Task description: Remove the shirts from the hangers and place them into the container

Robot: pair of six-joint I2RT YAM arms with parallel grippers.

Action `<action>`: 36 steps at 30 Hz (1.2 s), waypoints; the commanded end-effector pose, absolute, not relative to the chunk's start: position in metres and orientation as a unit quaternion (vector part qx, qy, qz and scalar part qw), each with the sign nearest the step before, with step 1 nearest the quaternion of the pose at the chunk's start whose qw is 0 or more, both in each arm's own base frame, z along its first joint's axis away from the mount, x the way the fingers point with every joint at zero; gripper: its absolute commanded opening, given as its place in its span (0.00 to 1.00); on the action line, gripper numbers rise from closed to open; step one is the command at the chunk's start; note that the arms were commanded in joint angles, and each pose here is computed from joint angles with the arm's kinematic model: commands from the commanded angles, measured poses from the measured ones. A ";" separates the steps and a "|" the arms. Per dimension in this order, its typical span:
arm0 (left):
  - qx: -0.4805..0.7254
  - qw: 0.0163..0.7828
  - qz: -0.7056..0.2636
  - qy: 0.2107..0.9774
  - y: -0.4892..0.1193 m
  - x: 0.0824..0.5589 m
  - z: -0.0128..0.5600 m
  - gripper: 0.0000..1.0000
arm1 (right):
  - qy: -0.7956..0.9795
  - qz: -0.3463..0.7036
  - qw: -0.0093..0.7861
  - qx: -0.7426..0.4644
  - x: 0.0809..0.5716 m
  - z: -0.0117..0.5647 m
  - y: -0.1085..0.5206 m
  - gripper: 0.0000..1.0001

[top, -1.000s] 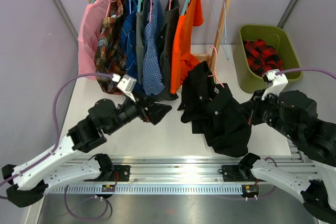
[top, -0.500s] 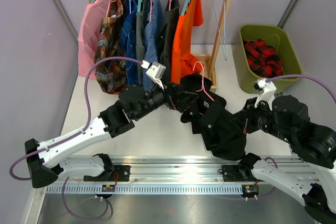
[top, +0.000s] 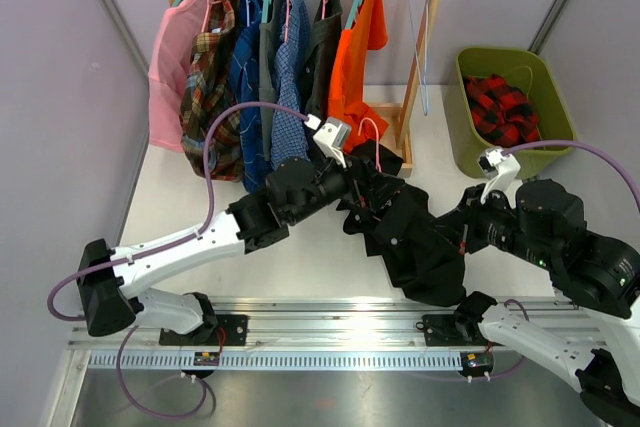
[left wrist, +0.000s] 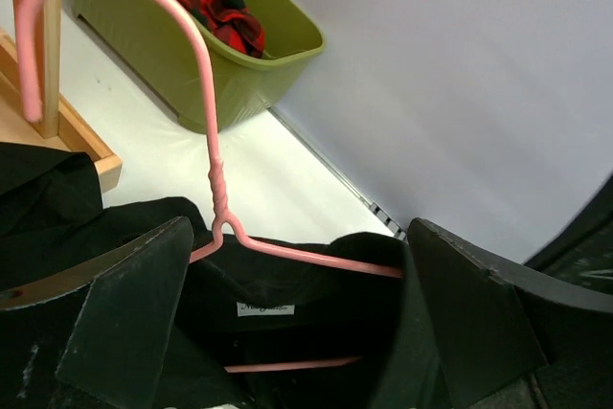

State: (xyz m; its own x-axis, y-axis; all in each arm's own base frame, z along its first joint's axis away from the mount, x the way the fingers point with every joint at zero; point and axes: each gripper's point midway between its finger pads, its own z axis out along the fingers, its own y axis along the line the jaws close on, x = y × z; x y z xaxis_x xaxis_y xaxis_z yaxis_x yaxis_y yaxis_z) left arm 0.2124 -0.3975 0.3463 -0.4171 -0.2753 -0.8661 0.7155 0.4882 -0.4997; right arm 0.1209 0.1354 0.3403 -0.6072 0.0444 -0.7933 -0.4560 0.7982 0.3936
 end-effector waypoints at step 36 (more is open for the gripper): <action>0.189 0.644 -0.420 0.611 -0.427 0.201 0.457 0.00 | 0.816 0.279 0.489 -0.130 0.104 0.392 0.102 0.53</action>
State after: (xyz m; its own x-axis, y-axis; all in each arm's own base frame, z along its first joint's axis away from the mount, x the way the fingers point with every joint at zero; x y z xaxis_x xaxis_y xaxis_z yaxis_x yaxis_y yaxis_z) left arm 0.2049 -0.4245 0.4155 -0.1716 -0.2797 -0.9446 0.7429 0.5931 -0.3105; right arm 0.0948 0.1037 0.3822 -0.5267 0.0635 -0.8477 -0.4871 0.7947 0.3622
